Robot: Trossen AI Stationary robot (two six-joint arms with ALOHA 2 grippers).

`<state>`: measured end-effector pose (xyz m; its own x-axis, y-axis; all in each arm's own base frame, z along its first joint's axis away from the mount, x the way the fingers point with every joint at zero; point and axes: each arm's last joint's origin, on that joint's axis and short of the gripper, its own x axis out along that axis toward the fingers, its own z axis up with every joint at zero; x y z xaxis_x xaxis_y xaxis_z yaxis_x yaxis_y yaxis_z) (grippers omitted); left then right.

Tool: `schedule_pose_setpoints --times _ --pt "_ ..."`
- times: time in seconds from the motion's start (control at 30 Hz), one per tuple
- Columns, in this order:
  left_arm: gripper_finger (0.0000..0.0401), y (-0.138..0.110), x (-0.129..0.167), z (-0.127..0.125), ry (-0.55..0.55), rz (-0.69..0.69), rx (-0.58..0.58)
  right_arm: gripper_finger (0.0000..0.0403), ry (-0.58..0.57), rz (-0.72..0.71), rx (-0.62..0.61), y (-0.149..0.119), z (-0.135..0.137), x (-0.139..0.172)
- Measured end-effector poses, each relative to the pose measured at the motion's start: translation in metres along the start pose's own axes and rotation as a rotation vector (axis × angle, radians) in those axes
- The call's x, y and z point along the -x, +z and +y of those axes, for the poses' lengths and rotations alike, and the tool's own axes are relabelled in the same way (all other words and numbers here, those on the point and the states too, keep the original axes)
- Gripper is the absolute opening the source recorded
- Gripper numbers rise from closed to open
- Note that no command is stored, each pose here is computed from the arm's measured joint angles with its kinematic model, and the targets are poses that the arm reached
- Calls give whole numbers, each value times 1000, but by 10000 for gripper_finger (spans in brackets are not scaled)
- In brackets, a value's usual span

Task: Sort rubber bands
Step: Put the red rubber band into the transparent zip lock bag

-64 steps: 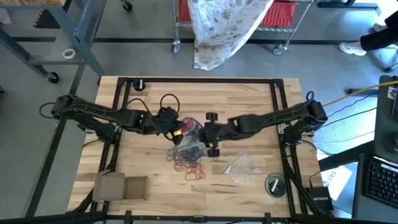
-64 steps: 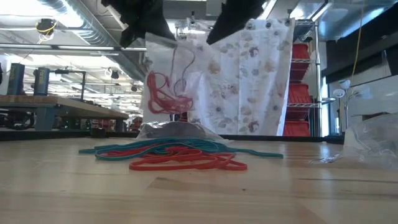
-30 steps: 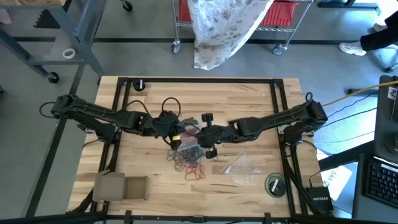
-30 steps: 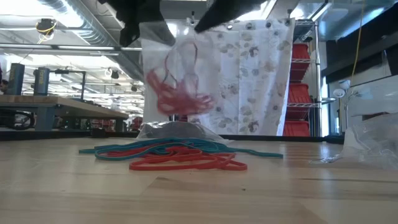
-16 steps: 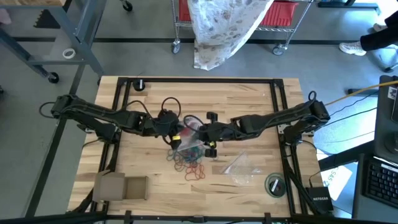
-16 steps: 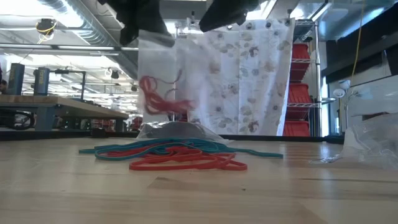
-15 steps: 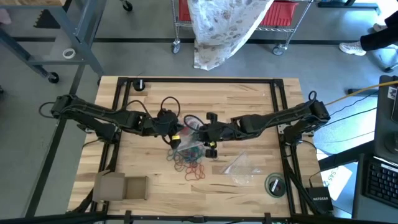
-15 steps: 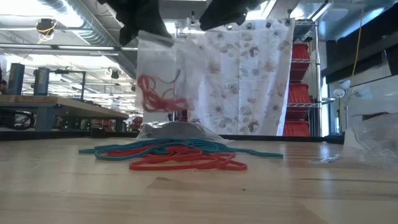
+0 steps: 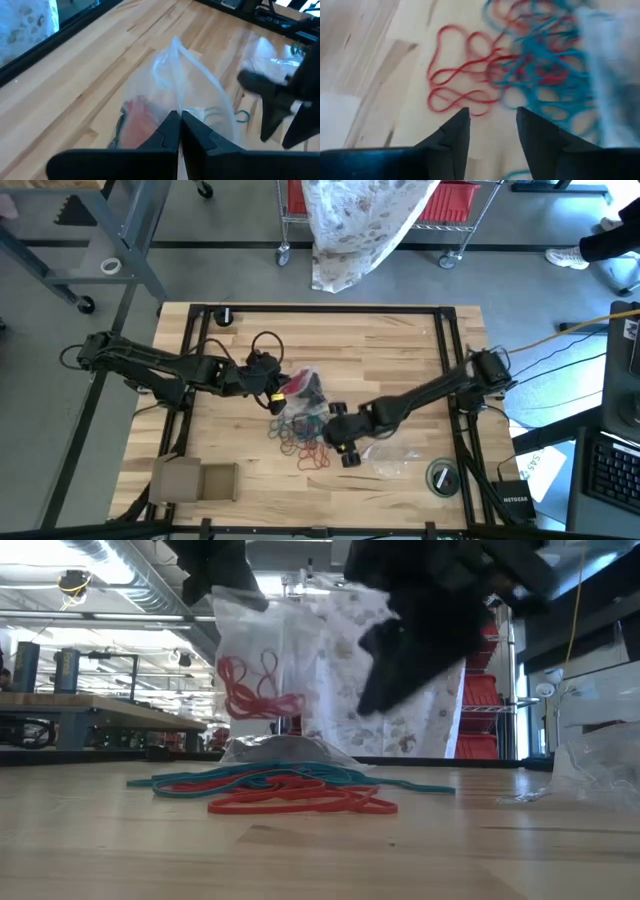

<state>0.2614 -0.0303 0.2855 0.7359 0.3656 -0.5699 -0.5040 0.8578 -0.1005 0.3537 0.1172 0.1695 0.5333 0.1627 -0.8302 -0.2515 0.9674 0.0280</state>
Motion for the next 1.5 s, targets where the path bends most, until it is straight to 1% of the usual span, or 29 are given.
schedule_pose_setpoints --times 0.1,0.2,0.33,0.43,0.57,0.63,0.73,0.77,0.83,0.97,1.07,1.3,1.5 --pt "1 0 0 0 -3 -2 5 137 14 15 0 -5 4 -15" --pt "1 0 0 -1 -4 -2 10 127 8 29 -84 -10 2 -29" --pt "1 0 0 0 -5 1 11 120 12 -6 -183 -8 2 -36" --pt "1 0 0 -1 -7 -1 12 119 5 34 -229 -14 2 -44" --pt "1 0 0 -1 -7 -2 24 114 -3 46 -233 -17 2 -52" --pt "1 0 0 -1 -7 -2 27 91 -28 44 -239 -17 2 -53" --pt "1 0 0 -1 -8 -2 27 26 -50 59 -204 -14 4 -48" --pt "1 0 0 -1 -8 -1 27 13 -65 71 -183 -13 4 -44" --pt "1 -1 1 -2 -12 -1 24 11 -115 104 -149 -10 7 -33" --pt "1 -2 2 -4 -21 -1 18 3 -180 79 -69 8 15 0" --pt "1 -3 3 -7 -32 2 9 4 -224 41 -15 19 19 21" --pt "1 -7 7 -14 -58 4 -2 5 -301 -121 50 55 17 74" --pt "1 -10 6 -21 -78 5 -11 5 -452 -241 175 88 16 111"
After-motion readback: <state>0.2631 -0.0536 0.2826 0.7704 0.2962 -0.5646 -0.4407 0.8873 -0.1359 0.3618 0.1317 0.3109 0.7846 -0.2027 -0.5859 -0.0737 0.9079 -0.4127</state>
